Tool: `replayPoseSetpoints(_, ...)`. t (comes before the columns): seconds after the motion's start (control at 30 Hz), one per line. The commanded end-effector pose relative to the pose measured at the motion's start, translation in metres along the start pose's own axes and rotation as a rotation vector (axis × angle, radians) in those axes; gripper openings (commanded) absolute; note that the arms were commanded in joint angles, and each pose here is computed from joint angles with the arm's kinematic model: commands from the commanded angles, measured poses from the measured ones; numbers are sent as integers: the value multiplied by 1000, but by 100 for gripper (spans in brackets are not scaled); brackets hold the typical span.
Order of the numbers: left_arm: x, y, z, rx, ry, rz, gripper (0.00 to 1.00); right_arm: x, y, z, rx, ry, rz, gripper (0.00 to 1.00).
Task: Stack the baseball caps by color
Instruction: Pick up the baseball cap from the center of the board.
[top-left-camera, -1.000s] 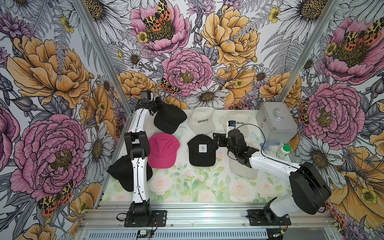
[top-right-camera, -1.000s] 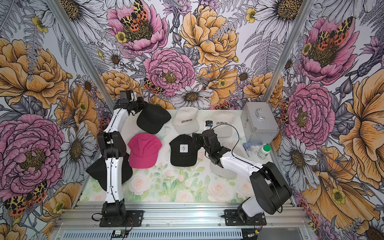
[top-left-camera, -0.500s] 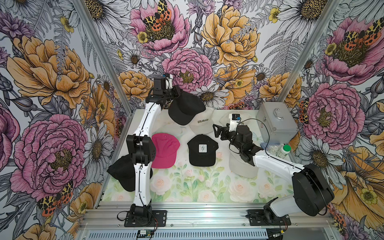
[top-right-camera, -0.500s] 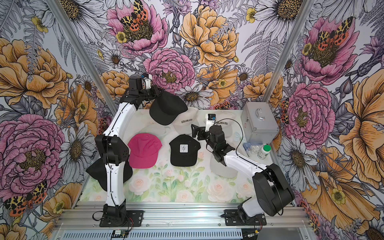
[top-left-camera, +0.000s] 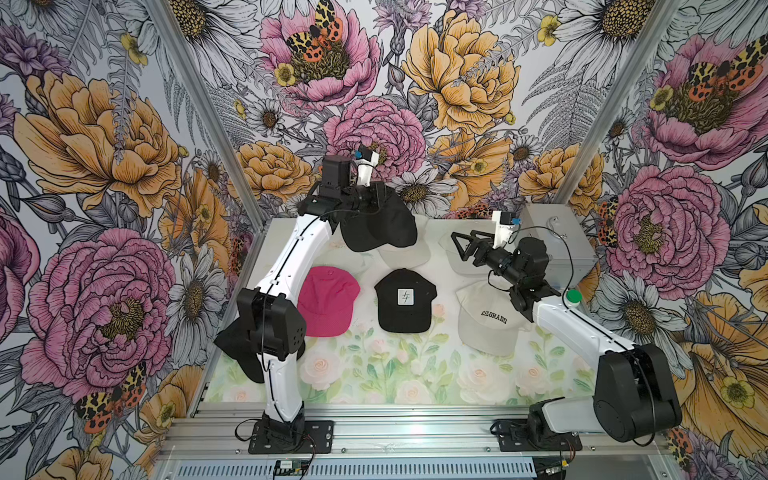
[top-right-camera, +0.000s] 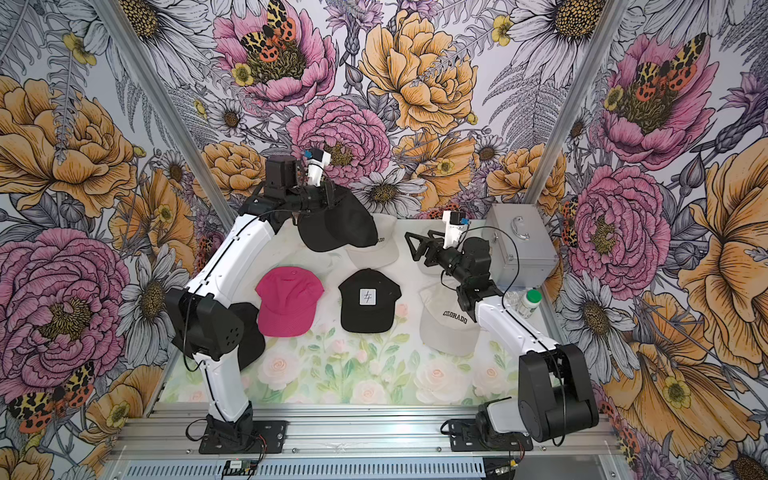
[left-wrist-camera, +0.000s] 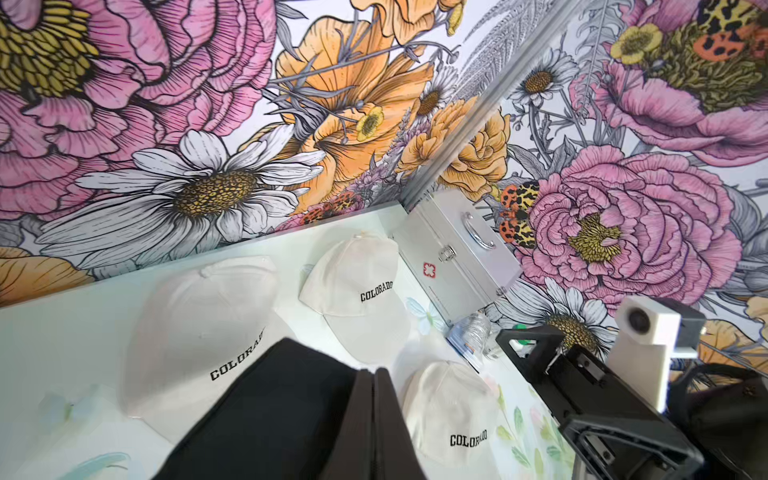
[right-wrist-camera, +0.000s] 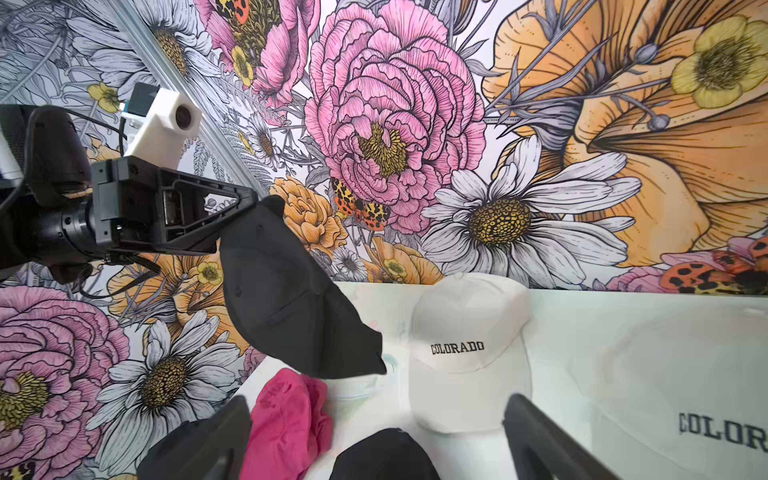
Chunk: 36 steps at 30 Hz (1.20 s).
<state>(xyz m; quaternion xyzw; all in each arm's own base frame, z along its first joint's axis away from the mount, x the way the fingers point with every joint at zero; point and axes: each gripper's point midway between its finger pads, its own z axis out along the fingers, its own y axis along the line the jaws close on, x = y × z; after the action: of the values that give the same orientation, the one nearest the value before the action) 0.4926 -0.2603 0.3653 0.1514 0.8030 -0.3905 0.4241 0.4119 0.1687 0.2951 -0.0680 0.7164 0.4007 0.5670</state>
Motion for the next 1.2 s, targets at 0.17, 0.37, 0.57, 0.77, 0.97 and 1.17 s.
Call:
replayPoseSetpoints(0.17, 14, -84, -3, 200, 34, 129, 0, -2, 41, -12, -156, 58, 90, 95)
replayPoseSetpoints(0.37, 25, -127, 1, 311, 62, 169, 0, -13, 72, -36, -235, 33, 30, 96)
replayPoseSetpoints(0.57, 29, -145, 3, 364, 74, 183, 0, -2, 65, -45, -168, 68, 39, 96)
replayPoseSetpoints(0.77, 31, -161, 2, 422, 89, 183, 0, 9, 62, -54, -140, 94, -12, 97)
replayPoseSetpoints(0.97, 32, -175, 4, 450, 90, 196, 0, 33, 102, -53, -371, 221, -43, 95)
replayPoseSetpoints(1.17, 37, -182, 10, 467, 104, 189, 0, 22, 113, -46, -376, 188, -78, 93)
